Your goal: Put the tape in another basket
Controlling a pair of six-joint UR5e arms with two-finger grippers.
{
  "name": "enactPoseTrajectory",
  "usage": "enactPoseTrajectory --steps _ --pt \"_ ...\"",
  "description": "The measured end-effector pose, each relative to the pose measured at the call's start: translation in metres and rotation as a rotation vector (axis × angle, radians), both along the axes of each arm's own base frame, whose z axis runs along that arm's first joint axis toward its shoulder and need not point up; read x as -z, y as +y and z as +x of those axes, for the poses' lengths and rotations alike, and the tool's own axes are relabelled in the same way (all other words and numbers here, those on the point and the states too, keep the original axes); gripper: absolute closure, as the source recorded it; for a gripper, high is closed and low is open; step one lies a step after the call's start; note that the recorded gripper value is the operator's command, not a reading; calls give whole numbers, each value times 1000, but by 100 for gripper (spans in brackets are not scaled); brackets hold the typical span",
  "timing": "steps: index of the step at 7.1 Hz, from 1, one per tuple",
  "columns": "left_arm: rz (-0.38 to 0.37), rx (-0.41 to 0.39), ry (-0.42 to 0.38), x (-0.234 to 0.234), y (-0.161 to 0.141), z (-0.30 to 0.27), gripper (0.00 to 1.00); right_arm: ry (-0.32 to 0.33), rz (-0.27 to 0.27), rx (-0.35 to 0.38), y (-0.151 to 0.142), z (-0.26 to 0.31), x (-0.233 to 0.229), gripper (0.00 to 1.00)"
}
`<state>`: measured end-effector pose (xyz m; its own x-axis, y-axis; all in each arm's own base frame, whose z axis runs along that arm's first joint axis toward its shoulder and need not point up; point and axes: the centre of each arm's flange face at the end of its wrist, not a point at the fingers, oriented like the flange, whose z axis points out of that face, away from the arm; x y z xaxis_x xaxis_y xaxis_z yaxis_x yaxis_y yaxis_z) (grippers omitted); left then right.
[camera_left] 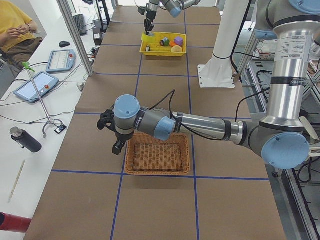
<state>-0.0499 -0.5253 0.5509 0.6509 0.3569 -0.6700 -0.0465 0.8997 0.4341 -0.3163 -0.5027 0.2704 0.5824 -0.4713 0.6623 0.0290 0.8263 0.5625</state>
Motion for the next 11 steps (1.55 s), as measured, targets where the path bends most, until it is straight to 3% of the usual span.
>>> enactPoseTrajectory --steps 3,4,5,6,9,11 --pt "170 -15 8 30 -7 8 2 -86 8 -89 26 -69 69 100" --pt "236 -32 17 48 -15 20 13 -116 22 -136 44 -100 95 100" --pt "279 -43 45 66 -21 34 12 -137 38 -184 60 -129 117 100" --pt "300 -47 101 85 -24 53 3 -154 47 -220 72 -153 134 100" --pt "331 -84 300 145 -17 140 3 -193 66 -247 98 -190 168 100" --pt "370 -177 388 180 -5 203 3 -235 86 -243 110 -200 176 100"
